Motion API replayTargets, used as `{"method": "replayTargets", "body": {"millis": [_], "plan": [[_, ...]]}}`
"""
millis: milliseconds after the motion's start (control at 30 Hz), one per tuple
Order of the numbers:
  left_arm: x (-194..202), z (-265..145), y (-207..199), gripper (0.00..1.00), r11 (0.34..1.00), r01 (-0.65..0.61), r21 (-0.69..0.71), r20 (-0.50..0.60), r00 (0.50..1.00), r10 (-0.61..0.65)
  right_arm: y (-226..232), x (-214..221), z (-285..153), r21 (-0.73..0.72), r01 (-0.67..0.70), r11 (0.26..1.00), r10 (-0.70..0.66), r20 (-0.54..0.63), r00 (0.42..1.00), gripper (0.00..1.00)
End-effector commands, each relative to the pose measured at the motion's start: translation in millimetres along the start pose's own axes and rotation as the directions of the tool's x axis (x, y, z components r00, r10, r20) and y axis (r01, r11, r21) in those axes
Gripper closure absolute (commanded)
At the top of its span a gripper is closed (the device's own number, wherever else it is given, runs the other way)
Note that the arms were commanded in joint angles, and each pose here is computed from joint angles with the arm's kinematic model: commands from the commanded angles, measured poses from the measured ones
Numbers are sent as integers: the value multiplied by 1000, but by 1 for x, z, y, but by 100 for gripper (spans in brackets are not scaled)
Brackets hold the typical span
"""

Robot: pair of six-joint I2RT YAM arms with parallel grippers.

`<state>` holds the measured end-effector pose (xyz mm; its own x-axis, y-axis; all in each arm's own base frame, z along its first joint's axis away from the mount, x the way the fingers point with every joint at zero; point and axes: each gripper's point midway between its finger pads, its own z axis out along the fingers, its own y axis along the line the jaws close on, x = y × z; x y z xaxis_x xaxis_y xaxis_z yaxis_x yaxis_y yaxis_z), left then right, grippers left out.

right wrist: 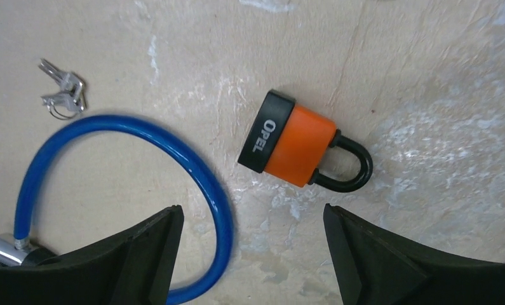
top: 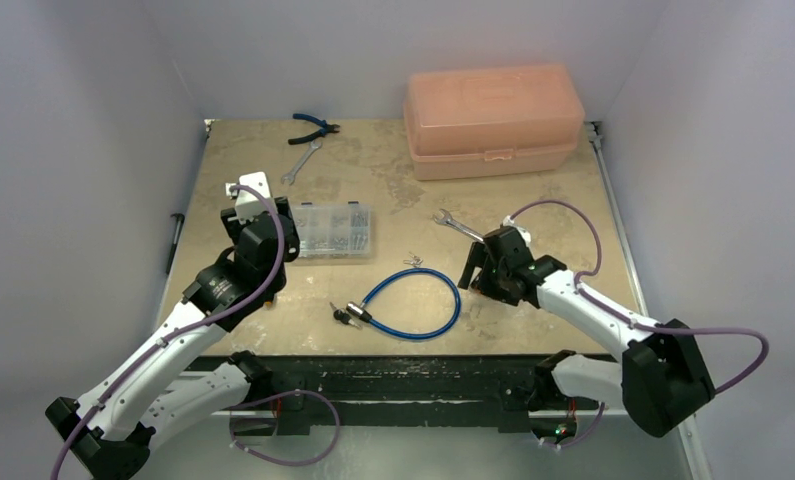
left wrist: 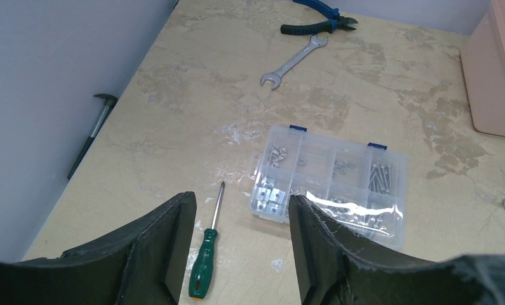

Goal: Unlock with the key

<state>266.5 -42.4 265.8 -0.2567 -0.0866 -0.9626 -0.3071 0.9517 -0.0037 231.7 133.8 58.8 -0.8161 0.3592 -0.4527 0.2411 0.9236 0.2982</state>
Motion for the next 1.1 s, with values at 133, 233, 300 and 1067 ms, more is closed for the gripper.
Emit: {"method": "replayTargets", "body": {"millis": [133,233,300,1067], "plan": [[-8,-1,1,42,1000,27,2,24,999,-27,11,12,16,-44,-10,999,8,-49,999,10],[-7,0,1,42,1000,24,1,23,999,-24,11,13,21,-39,-7,999,5,-55,998,9],[-7,0,1,42,1000,21,0,22,1000,-21,9,14,25,-25,-4,1000,2,-60,998,8],[-5,2,0,42,1000,11,-4,17,1000,-11,-10,-32,39,176,72,982,-81,41,996,1]]}}
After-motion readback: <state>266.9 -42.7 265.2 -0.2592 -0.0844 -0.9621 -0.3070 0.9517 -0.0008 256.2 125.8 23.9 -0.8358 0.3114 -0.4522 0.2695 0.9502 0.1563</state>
